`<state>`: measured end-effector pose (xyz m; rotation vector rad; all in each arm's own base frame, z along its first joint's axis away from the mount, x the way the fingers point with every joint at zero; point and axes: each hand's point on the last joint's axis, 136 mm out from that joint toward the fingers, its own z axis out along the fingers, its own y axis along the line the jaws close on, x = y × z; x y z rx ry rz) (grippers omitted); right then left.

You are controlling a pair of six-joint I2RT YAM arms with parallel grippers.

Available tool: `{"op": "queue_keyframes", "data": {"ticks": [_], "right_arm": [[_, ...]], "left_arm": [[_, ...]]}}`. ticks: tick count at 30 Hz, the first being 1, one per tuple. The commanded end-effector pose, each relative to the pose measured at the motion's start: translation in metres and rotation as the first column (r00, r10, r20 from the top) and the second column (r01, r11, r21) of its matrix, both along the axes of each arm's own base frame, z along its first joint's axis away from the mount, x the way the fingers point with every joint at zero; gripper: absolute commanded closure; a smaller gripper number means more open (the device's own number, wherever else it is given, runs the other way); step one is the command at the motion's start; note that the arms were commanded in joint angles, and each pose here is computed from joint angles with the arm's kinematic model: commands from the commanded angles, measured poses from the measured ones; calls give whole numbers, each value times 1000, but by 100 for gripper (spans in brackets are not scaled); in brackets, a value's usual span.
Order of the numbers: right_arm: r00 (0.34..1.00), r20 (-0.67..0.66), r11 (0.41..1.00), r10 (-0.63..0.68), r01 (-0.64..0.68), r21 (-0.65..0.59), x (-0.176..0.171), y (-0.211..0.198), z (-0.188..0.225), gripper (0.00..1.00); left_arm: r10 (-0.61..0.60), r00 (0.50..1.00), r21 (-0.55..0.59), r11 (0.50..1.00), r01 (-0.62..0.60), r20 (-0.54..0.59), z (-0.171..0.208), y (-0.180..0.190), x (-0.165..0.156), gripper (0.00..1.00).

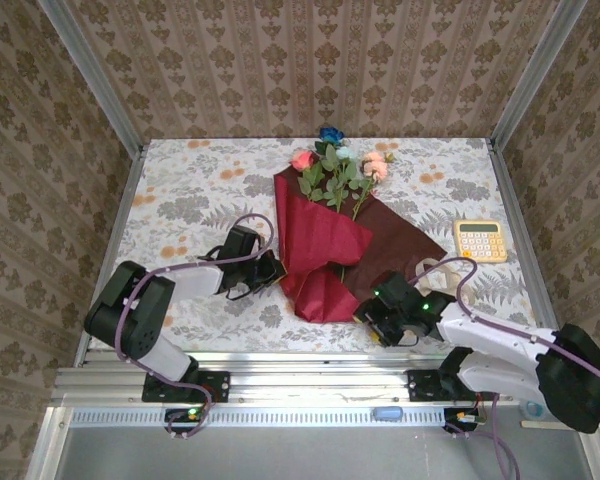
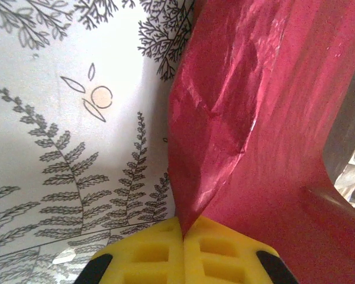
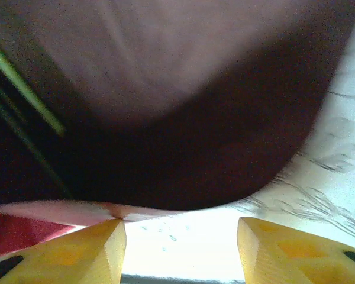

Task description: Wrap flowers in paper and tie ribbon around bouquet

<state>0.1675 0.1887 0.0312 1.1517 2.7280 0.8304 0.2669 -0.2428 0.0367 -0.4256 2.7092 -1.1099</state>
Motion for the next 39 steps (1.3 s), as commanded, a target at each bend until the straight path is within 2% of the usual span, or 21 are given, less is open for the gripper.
{"op": "queue_keyframes", "data": {"ticks": [1, 3, 5, 8, 12, 14, 16, 18, 22, 26, 30, 35, 39], "right_arm": [[991, 94, 995, -100, 97, 31, 37, 4, 0, 60], [990, 106, 996, -91, 90, 15, 49, 4, -4, 77], [991, 117, 997, -62, 66, -31, 62, -3, -4, 89], [989, 147, 994, -14, 29, -102, 86, -21, 6, 94], [987, 139, 993, 84, -72, -89, 125, -26, 11, 97], [981, 117, 985, 153, -142, -99, 137, -23, 15, 89], [979, 92, 977, 180, -167, -135, 135, -26, 22, 71], [983, 98, 974, 154, -135, -181, 126, -34, 35, 59], [966, 207, 955, 154, -91, -283, 104, -38, 79, 46], [912, 312, 952, 266, -196, -237, 97, 20, 105, 43], [829, 391, 915, 399, -331, -233, 104, 76, 113, 46], [744, 381, 831, 549, -437, -343, 124, 102, 93, 51], [712, 340, 781, 614, -487, -392, 132, 110, 80, 55]], "left_arm": [[30, 1000, -35, 999, -30, -11, 0, 0, 4, 100], [47, 999, -44, 998, -47, -15, -1, 1, 5, 100], [71, 997, -57, 996, -71, -17, -1, 1, 9, 100], [111, 994, -87, 990, -113, -20, -1, -1, 18, 100], [159, 987, -146, 976, -163, -35, 0, -12, 33, 100], [177, 983, -169, 969, -182, -42, 0, -17, 39, 100], [192, 980, -180, 964, -197, -47, 0, -20, 44, 100], [197, 979, -187, 961, -203, -46, 1, -23, 46, 100], [203, 978, -191, 959, -209, -50, 1, -25, 46, 100], [202, 978, -192, 959, -210, -57, 0, -26, 43, 100], [203, 977, -195, 958, -212, -65, -2, -26, 42, 100], [198, 978, -196, 958, -208, -69, -3, -27, 41, 100], [195, 978, -195, 959, -205, -69, -3, -27, 40, 100]]}}
